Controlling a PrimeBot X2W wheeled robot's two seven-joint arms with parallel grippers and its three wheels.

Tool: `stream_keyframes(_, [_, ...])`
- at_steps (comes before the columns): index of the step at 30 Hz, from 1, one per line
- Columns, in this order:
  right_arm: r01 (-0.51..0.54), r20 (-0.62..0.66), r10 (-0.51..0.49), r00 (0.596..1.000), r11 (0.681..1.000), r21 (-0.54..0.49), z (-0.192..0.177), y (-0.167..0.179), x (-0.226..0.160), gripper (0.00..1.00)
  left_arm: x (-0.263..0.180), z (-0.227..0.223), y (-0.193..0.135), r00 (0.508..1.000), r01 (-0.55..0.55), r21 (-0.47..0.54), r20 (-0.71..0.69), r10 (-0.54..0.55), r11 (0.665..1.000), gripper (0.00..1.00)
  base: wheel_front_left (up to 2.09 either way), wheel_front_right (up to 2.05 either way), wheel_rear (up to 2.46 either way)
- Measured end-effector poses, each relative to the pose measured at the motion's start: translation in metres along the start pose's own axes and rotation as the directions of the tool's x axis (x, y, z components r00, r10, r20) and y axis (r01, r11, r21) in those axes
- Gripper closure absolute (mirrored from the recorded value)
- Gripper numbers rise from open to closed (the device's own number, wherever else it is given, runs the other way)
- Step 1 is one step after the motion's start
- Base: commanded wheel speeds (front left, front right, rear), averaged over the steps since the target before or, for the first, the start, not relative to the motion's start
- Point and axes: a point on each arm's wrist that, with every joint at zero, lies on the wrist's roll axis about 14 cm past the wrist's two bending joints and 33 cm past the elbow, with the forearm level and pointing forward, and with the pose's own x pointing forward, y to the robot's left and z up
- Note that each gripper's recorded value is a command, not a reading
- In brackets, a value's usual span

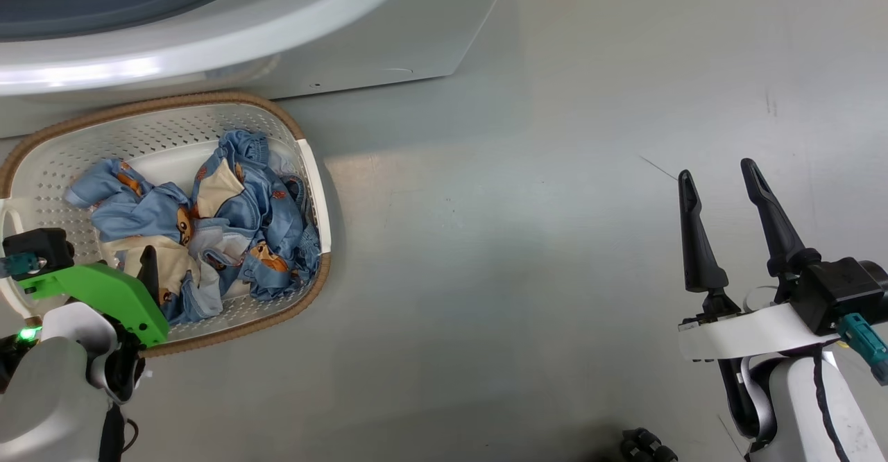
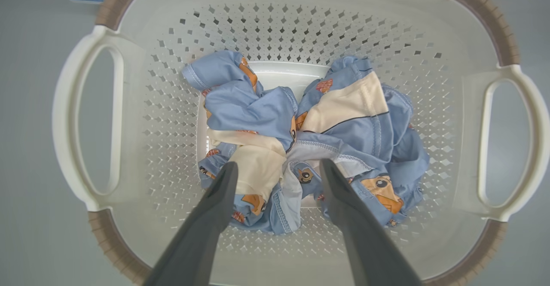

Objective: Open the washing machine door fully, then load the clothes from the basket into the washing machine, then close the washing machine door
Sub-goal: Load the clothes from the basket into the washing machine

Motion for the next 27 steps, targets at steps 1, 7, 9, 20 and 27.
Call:
stream_keyframes(1, [0.0,-0.002,0.0,1.0,1.0,-0.001,-0.001,0.0,0.001,0.0,0.001,-0.001,0.001,1.0,-0.003,-0.001,-0.004,0.003,1.0,0.0,0.0,0.0,0.0])
stream_keyframes(7, [-0.004,-0.012,0.004,1.0,1.0,-0.008,-0.006,-0.001,0.007,0.0,0.012,-0.001,0.007,1.0,-0.017,-0.017,-0.026,0.017,1.0,0.0,0.0,0.0,0.0])
stream_keyframes(9, [-0.002,-0.019,0.002,1.0,1.0,-0.009,-0.009,-0.001,0.008,0.0,0.015,-0.003,0.008,0.999,-0.02,-0.018,-0.04,0.019,1.0,0.0,0.0,0.0,0.0])
stream_keyframes(20, [0.005,-0.054,-0.006,0.999,1.0,-0.014,-0.024,-0.005,0.013,0.0,0.033,-0.012,0.017,0.993,-0.033,-0.007,-0.11,0.032,0.999,0.0,0.0,0.0,0.0])
stream_keyframes(27, [0.008,-0.071,-0.009,0.997,1.0,-0.025,-0.032,-0.008,0.018,0.0,0.044,-0.021,0.023,0.989,-0.046,-0.01,-0.144,0.044,0.999,0.0,0.0,0.0,0.0])
